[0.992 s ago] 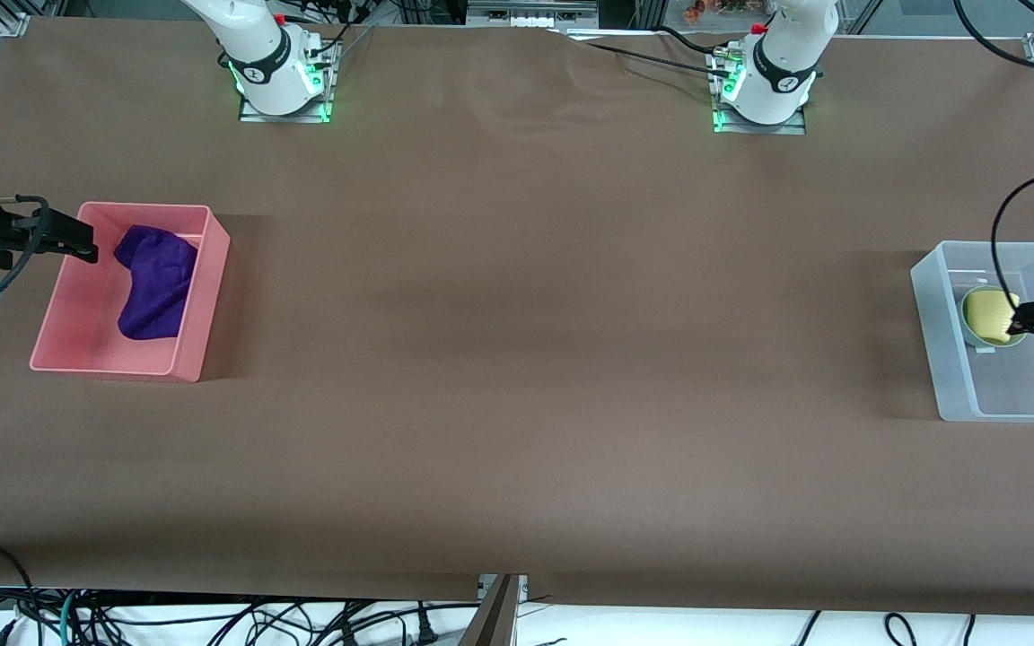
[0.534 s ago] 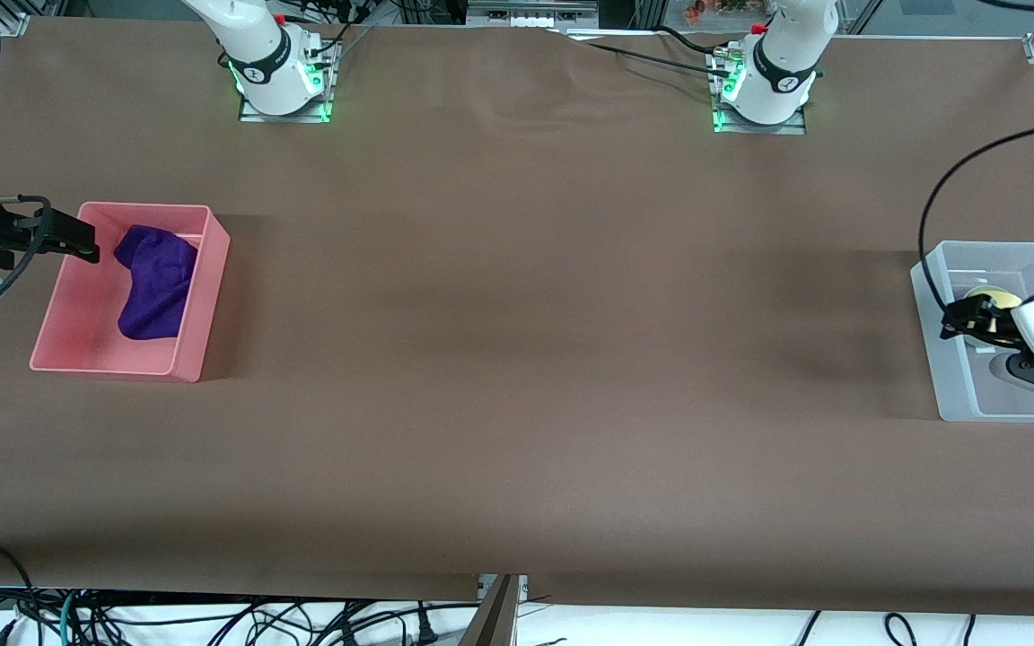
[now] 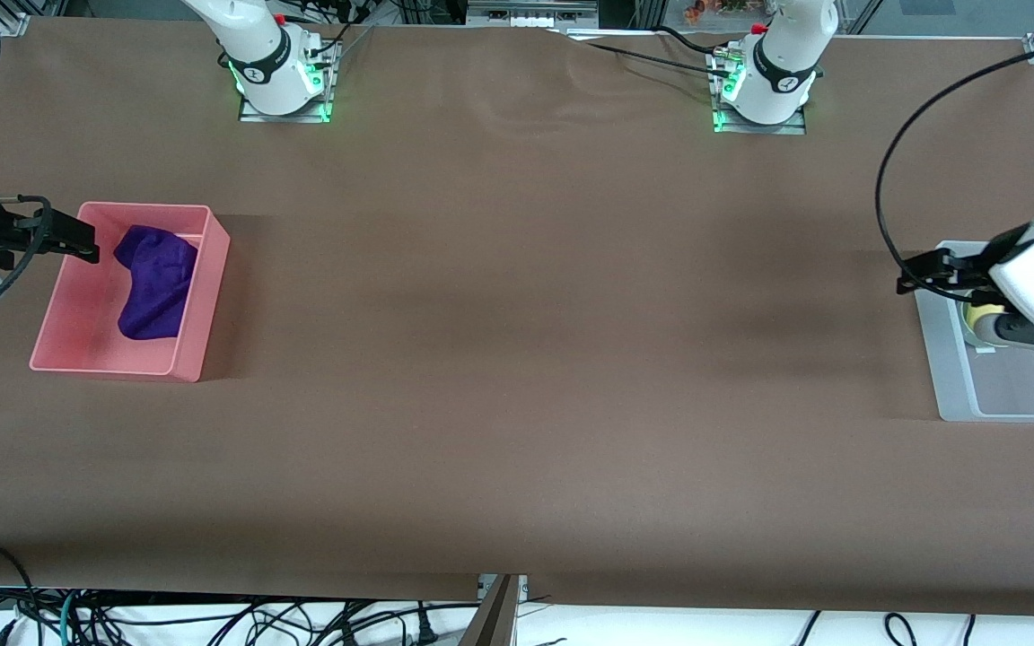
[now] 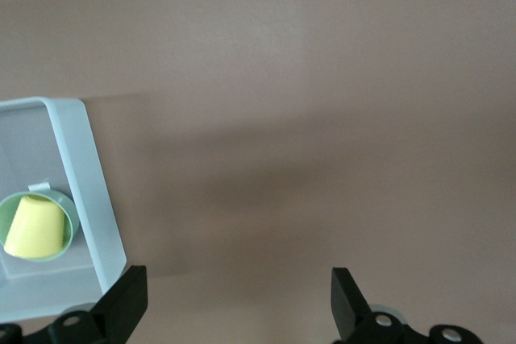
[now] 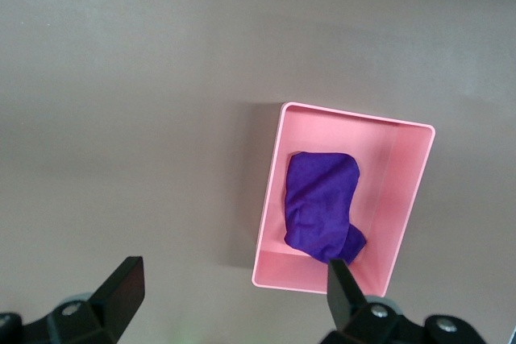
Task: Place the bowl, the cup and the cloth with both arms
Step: 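Open the left gripper and raise it away from the clear bin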
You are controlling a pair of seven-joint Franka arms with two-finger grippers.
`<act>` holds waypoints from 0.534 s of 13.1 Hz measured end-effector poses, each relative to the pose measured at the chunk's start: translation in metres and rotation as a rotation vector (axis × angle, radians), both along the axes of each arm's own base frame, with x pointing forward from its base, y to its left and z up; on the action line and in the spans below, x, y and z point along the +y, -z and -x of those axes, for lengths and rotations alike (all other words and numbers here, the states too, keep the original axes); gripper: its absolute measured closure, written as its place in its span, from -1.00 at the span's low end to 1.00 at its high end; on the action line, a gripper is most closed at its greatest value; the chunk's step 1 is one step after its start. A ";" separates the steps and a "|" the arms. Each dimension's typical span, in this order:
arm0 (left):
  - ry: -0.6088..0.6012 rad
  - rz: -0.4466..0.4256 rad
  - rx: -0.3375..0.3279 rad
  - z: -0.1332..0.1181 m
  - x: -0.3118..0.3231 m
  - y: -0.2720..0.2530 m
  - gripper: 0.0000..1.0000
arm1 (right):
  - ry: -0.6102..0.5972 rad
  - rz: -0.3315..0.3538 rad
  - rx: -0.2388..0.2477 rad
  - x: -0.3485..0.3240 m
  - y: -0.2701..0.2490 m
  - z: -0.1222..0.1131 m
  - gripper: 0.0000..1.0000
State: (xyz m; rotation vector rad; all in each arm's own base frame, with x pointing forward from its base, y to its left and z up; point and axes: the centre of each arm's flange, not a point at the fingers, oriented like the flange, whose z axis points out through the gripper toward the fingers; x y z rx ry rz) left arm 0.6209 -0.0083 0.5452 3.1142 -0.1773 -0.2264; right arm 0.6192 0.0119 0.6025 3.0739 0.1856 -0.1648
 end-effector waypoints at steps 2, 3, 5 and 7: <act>-0.018 -0.016 -0.069 0.011 -0.009 -0.002 -1.00 | 0.000 0.000 0.000 0.000 0.000 0.000 -1.00; -0.023 -0.020 -0.097 0.020 -0.010 -0.002 -1.00 | 0.000 0.000 0.000 0.000 0.000 0.000 -1.00; -0.032 -0.023 -0.109 0.041 -0.009 0.000 -1.00 | 0.000 0.000 0.000 0.000 0.000 0.000 -1.00; -0.059 0.001 -0.100 0.057 -0.009 0.004 -1.00 | 0.000 0.000 0.000 0.000 0.000 0.000 -1.00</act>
